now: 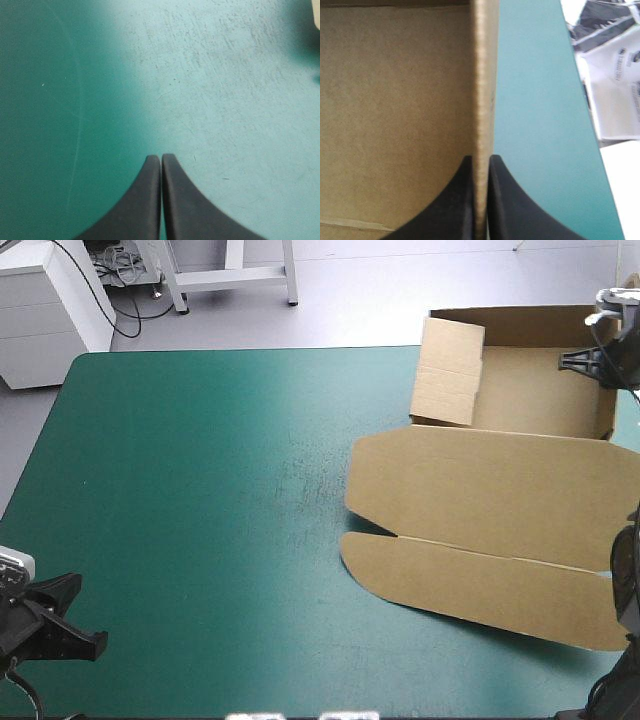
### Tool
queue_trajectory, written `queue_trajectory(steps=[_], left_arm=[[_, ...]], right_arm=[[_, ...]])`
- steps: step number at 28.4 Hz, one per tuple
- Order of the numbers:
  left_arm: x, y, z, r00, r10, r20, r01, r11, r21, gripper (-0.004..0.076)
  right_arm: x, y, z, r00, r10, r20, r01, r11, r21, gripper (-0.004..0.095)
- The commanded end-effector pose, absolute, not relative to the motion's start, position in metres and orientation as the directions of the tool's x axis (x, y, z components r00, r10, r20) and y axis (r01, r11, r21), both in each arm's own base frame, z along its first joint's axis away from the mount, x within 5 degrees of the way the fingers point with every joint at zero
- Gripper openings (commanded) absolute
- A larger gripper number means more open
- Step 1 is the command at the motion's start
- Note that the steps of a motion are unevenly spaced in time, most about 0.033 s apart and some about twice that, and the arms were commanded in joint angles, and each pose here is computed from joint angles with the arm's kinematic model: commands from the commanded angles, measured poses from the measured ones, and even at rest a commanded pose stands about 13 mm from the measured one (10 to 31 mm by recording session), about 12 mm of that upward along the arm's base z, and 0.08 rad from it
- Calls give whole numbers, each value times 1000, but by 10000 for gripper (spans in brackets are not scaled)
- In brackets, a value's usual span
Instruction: Fold the box
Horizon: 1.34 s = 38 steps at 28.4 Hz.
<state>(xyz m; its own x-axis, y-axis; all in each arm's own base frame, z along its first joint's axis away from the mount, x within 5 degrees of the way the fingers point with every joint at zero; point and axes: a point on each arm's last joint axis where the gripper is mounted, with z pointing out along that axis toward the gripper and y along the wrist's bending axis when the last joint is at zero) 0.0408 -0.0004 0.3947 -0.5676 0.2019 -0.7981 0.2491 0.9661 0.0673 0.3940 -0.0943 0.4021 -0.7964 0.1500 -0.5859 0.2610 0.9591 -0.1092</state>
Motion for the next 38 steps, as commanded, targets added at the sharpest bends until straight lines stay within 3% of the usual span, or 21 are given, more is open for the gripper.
queue_trajectory(steps=[1, 9, 16, 20, 25, 27, 31, 34, 36, 38], left_arm=[[39, 2, 397, -594, 198, -780, 233, 970, 69, -10], [40, 4, 398, -587, 211, -781, 216, 971, 100, -10], [41, 5, 398, -585, 214, -782, 209, 972, 110, -10], [41, 5, 398, -585, 214, -782, 209, 972, 110, -10], [41, 5, 398, -585, 214, -782, 209, 972, 110, -10], [41, 5, 398, -585, 214, -782, 209, 972, 110, -10], [41, 5, 398, -585, 214, -782, 209, 972, 110, -10], [41, 5, 398, -585, 214, -782, 209, 972, 110, -10], [41, 6, 398, -584, 216, -782, 204, 972, 116, -10], [41, 7, 398, -582, 220, -783, 196, 972, 127, -10]], right_arm=[[377, -136, 424, -720, 184, -669, 371, 917, -147, -4], [370, -219, 378, -740, 357, -570, 524, 837, -156, -4], [365, -257, 346, -762, 413, -499, 556, 812, -176, 29], [361, -264, 345, -757, 425, -497, 567, 804, -176, 239], [370, -251, 345, -769, 402, -497, 540, 825, -168, 715], [369, -250, 349, -762, 405, -505, 546, 822, -164, 841], [359, -242, 371, -734, 396, -551, 552, 821, -145, 887], [347, -227, 400, -688, 397, -608, 544, 836, -69, 887], [334, -199, 432, -648, 361, -670, 453, 890, 41, 886], [320, -169, 452, -635, 322, -702, 385, 920, 73, 833]])
